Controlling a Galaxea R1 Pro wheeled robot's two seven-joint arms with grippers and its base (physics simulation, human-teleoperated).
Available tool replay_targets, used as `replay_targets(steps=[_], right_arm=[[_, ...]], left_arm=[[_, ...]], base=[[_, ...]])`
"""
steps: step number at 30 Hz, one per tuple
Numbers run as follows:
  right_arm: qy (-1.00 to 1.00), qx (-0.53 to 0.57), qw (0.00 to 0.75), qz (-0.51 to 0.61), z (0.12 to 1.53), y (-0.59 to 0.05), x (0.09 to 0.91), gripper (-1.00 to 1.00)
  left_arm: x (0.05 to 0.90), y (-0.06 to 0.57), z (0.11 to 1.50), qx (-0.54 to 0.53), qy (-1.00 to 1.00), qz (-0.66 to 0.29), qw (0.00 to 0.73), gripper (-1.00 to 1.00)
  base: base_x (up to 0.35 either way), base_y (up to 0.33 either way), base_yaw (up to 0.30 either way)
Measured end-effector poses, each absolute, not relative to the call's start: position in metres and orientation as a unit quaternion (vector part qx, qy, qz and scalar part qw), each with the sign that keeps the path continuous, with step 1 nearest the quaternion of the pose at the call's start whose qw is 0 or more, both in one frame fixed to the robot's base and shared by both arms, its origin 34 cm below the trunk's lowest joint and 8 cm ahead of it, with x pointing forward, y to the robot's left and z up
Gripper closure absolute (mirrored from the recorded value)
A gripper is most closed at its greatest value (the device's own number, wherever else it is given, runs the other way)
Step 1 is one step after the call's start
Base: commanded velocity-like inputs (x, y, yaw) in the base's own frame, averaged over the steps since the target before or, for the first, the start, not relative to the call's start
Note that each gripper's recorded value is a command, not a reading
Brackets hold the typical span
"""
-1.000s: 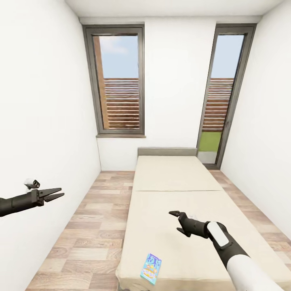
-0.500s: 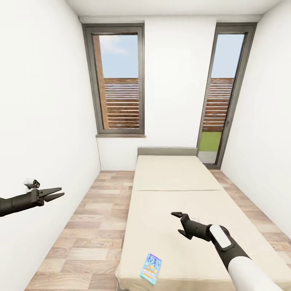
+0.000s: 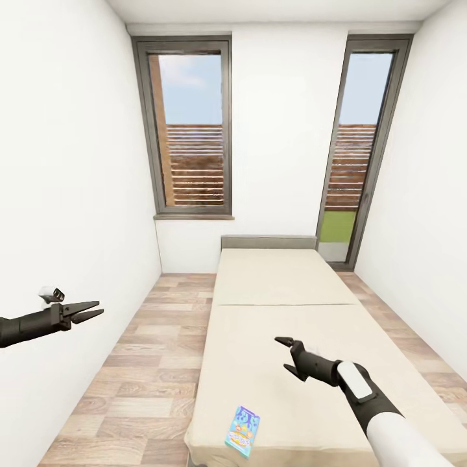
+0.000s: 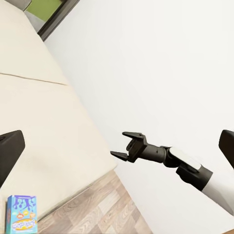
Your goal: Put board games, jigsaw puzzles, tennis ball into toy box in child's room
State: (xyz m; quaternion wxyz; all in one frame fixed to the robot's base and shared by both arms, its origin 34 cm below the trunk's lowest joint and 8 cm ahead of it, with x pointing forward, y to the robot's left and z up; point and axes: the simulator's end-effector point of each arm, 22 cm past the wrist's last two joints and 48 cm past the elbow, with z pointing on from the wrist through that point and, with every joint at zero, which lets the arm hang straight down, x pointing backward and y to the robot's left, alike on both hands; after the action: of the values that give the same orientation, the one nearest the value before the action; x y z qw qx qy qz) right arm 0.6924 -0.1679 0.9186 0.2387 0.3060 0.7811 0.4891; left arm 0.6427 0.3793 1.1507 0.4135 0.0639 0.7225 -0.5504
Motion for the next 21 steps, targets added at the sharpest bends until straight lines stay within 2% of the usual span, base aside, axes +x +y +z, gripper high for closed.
replay_targets(steps=[6, 21], right_arm=[[0.756, 0.296, 0.253, 0.526, 0.928, -0.161, 0.696, -1.0], [0.744, 0.301, 0.262, 0.536, 0.917, -0.165, 0.702, -1.0]], left_arm=[[0.644, 0.38, 1.146, 0.064, 0.722, -0.55, 0.415, -1.0], [0.648, 0.38, 1.129, 0.065, 0.722, -0.55, 0.415, -1.0]], base=[[0.0, 0.0, 0.0], [0.0, 0.0, 0.0]])
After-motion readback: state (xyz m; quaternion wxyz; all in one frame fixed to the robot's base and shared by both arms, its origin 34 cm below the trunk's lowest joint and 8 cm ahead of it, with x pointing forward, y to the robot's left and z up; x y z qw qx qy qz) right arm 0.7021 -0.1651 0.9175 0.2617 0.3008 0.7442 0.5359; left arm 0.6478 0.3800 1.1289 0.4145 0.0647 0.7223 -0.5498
